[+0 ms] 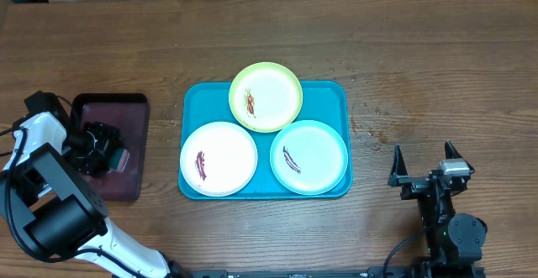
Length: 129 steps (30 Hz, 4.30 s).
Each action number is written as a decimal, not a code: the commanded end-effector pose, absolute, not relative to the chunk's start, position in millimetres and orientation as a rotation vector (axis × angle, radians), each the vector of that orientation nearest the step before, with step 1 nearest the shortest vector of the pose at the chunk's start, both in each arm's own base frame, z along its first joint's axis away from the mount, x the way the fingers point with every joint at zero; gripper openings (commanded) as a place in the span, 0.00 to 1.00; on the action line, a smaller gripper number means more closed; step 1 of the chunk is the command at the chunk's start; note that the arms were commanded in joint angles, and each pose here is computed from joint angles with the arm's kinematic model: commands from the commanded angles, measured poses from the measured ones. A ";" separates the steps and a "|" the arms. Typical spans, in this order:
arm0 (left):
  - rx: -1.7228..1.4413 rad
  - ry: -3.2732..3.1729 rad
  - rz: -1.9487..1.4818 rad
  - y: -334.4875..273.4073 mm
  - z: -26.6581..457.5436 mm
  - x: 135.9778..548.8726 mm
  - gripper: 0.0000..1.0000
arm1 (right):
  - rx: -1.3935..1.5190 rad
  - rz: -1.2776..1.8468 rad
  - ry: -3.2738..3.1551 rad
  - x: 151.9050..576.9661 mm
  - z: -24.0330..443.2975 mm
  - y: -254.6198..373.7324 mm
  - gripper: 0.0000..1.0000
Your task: Clean dirty plates on tray and stack at the side
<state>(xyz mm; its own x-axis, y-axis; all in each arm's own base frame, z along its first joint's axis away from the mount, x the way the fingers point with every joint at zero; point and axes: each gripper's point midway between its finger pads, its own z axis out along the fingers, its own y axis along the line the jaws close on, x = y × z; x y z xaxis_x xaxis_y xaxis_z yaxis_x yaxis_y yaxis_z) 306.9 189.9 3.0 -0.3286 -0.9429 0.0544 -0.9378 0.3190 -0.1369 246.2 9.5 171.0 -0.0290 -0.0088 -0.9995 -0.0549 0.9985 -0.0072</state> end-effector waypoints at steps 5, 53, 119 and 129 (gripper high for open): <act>-1.847 2.596 -0.150 188.5 -26.9 286.7 0.04 | -0.041 0.027 1.594 246.3 169.8 7.3 1.00; -1.298 2.714 -0.295 176.6 125.2 329.6 0.04 | -0.041 0.027 1.594 246.3 169.8 7.3 1.00; -1.319 2.682 -0.195 182.8 95.2 335.1 0.04 | -0.040 0.027 1.594 246.3 169.7 7.3 1.00; -1.086 2.583 -0.230 143.4 243.7 342.4 0.04 | -0.041 0.027 1.594 246.3 169.8 7.3 1.00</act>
<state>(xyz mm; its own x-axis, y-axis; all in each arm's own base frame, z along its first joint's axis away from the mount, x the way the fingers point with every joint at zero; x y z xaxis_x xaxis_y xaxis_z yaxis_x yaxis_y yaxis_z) 339.4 173.6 199.3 -0.6149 -0.7733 -0.1547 -0.7467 0.6340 -0.2013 246.2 9.5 171.0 -0.0290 -0.0084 -0.9995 -0.0549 0.9985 -0.0068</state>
